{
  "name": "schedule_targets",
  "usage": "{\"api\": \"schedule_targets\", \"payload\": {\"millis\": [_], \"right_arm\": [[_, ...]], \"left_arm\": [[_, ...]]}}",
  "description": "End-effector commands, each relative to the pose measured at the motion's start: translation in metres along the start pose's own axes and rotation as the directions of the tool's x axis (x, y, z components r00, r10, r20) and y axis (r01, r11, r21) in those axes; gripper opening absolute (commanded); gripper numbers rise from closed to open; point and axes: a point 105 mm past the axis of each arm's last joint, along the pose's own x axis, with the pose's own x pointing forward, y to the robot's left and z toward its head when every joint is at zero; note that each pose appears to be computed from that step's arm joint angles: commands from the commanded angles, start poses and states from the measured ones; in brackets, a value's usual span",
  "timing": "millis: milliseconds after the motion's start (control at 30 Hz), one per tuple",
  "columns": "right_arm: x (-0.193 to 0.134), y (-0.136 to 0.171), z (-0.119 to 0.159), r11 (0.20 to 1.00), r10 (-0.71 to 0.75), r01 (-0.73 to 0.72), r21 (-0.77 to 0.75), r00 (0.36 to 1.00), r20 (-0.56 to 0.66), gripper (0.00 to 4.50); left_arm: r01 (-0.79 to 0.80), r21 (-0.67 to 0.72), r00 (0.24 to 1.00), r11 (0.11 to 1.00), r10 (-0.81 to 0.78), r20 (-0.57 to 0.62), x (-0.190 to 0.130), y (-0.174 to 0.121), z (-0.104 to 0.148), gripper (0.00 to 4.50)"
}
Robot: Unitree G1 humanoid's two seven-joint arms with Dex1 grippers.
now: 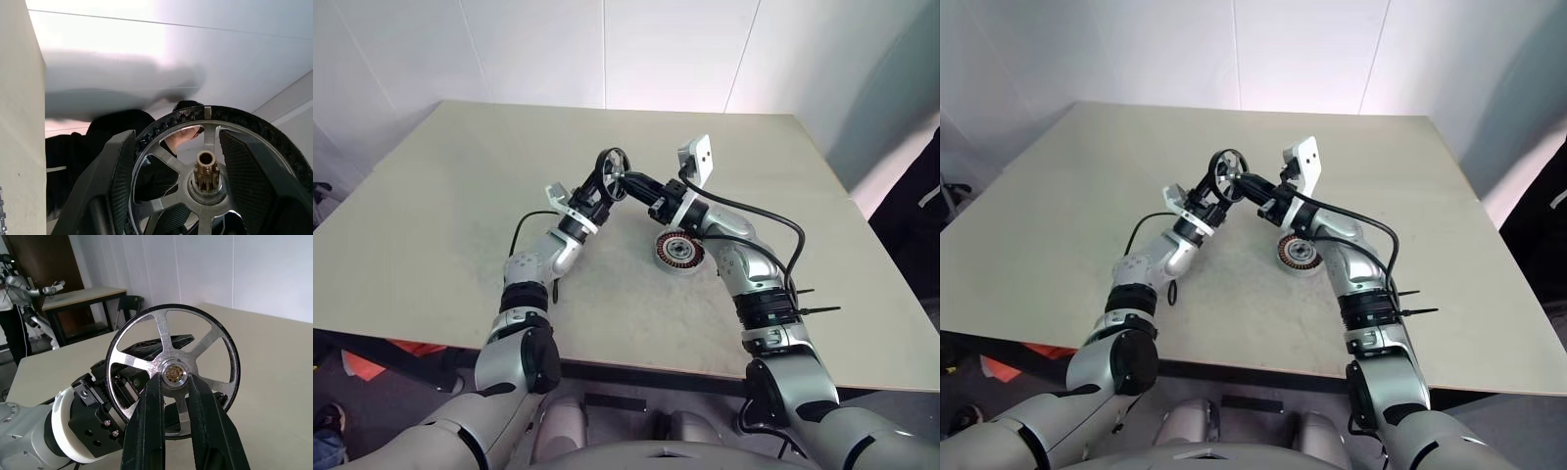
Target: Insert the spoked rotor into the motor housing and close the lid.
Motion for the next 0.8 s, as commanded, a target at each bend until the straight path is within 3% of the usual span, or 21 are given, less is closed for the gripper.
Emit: {"api": "schedule_targets", "payload": {"millis": [33, 400, 533, 633, 800], "right_arm": [[-0.002, -0.008, 0.012, 0.999, -0.033, 0.034, -0.036, 0.999, 0.020, 0.36], [-0.012, -0.022, 0.015, 0.994, -0.084, 0.084, -0.070, 0.996, 0.003, 0.36], [-0.033, -0.027, 0.011, 0.966, -0.089, 0.044, -0.255, 0.982, -0.167, 0.36], [-0.066, -0.035, 0.011, 0.913, -0.105, -0.051, -0.404, 0.929, -0.355, 0.36], [-0.102, -0.043, 0.034, 0.823, -0.124, -0.220, -0.524, 0.831, -0.543, 0.36]], "left_arm": [[0.039, 0.038, 0.999, 0.999, -0.038, -0.002, 0.002, -0.013, 0.005, 2.89], [-0.052, 0.159, 0.998, 0.986, 0.045, 0.053, -0.017, -0.010, 0.021, 2.89], [-0.085, 0.188, 0.995, 0.979, 0.074, 0.064, -0.021, -0.007, 0.024, 2.89], [-0.106, 0.195, 0.992, 0.975, 0.091, 0.082, -0.027, -0.003, 0.029, 2.89], [-0.123, 0.210, 0.991, 0.970, 0.109, 0.080, -0.032, -0.001, 0.028, 2.89]]}}
